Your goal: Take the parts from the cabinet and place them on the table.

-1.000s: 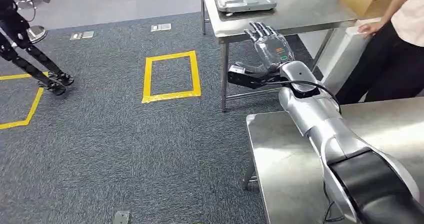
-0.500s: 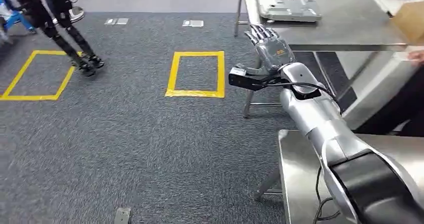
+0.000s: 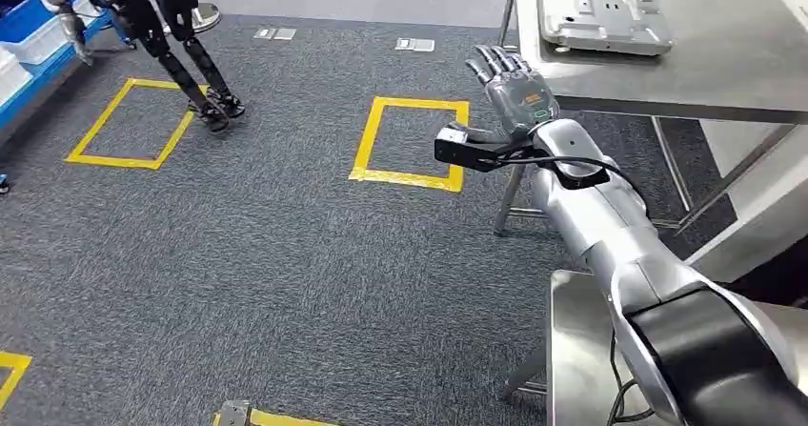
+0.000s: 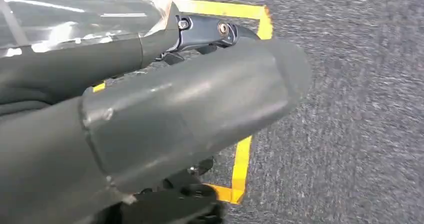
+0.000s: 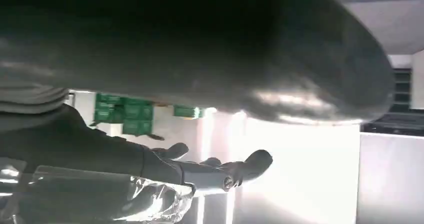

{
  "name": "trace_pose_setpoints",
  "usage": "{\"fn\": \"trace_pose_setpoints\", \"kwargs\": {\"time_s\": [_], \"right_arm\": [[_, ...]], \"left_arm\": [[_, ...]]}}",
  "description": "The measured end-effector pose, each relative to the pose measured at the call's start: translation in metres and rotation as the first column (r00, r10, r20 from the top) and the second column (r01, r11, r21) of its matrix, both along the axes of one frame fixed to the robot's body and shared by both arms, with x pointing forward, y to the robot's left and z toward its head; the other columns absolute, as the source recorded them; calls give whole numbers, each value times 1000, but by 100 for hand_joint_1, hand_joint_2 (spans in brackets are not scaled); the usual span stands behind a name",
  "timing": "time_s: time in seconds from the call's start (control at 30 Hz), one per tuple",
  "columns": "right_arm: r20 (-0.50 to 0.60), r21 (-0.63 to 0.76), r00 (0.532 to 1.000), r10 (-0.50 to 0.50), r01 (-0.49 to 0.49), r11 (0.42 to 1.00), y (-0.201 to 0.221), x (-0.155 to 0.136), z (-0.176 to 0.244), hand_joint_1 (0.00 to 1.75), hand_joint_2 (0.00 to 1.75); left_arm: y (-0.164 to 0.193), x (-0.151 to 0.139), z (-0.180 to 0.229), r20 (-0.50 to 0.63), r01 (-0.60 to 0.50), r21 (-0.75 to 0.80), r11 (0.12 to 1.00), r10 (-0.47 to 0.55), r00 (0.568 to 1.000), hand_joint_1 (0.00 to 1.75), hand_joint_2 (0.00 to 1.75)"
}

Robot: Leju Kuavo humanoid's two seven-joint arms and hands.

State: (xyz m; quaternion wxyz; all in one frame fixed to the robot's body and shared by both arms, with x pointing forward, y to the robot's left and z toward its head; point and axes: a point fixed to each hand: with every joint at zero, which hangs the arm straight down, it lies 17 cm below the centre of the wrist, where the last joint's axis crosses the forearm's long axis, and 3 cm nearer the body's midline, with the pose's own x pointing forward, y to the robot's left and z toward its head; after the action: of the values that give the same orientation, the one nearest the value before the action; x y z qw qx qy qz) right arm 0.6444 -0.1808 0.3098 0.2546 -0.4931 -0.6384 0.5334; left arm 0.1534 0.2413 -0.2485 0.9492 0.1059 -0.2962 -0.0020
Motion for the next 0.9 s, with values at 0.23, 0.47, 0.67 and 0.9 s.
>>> {"fn": "trace_pose_setpoints", "kwargs": {"time_s": [0.23,0.47,0.67,0.9], "right_arm": [[6,0,1000,-5,5,1000,-2,0,1,0,0],[-1,1,1000,-19,19,1000,-9,0,-7,0,0],[-13,9,999,-32,32,999,-18,0,-13,0,0],[-12,15,1000,-10,10,1000,-7,-2,-12,0,0]], "left_arm": [[1,2,0,2,1,3,1000,-1,1000,0,0],[0,6,2,9,2,0,1000,-2,1000,0,0],[-1,3,1,3,1,-4,1000,-1,1000,0,0],[1,-4,-1,-9,-1,4,1000,1,1000,0,0]]}}
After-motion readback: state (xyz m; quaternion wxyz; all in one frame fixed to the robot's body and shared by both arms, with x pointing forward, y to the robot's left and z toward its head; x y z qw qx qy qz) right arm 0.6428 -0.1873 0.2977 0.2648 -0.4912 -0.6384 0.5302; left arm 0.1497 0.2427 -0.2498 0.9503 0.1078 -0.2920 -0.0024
